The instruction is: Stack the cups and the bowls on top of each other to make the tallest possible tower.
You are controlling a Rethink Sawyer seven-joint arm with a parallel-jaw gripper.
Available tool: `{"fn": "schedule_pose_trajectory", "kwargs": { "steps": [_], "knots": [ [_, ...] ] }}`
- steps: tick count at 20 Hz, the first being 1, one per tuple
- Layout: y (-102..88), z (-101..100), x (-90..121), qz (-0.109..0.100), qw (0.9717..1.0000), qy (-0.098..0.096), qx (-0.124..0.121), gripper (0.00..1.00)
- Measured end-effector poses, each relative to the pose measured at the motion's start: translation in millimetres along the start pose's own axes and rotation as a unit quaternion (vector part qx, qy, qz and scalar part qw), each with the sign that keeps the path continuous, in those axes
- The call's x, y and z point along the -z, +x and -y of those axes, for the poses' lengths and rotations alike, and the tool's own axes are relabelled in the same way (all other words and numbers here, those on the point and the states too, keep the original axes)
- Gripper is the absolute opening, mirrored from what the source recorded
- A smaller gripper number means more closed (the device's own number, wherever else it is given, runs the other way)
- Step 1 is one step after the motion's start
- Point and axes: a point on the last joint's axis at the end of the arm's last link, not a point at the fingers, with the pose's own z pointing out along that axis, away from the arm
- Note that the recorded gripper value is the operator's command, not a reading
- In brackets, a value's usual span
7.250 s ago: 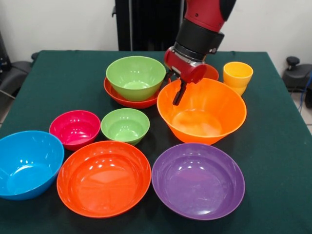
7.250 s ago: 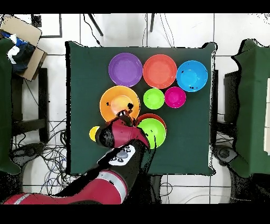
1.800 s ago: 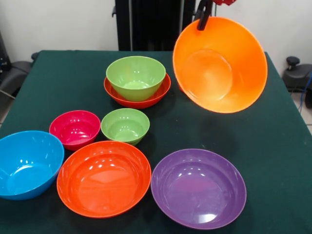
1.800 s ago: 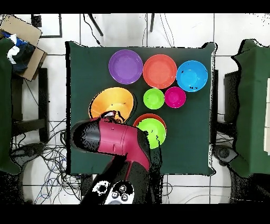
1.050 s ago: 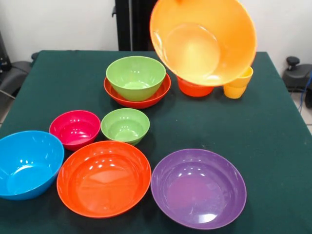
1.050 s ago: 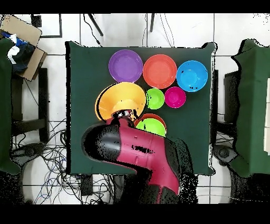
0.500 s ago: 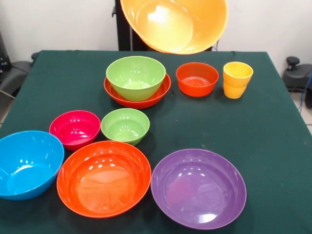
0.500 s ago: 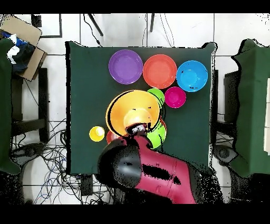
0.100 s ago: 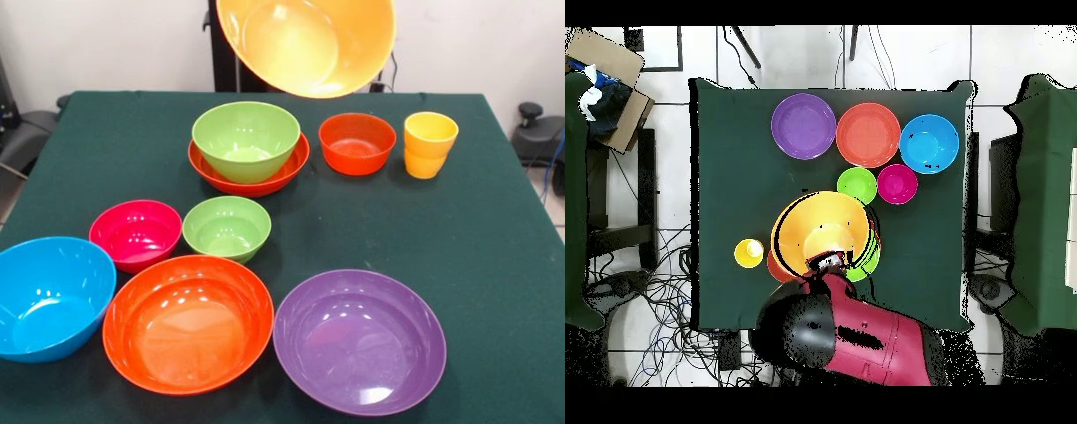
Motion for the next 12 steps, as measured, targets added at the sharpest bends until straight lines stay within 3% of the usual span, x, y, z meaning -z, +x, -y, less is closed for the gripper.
{"fn": "schedule_pose_trajectory", "kwargs": {
  "steps": [5, 12],
  "knots": [
    [-0.1, 10.6, -8.4, -0.003, 0.9999, 0.01, 0.006, 0.0],
    [-6.9, 19.3, -13.3, 0.002, 0.9999, 0.01, 0.01, 0.0]
  ]
}}
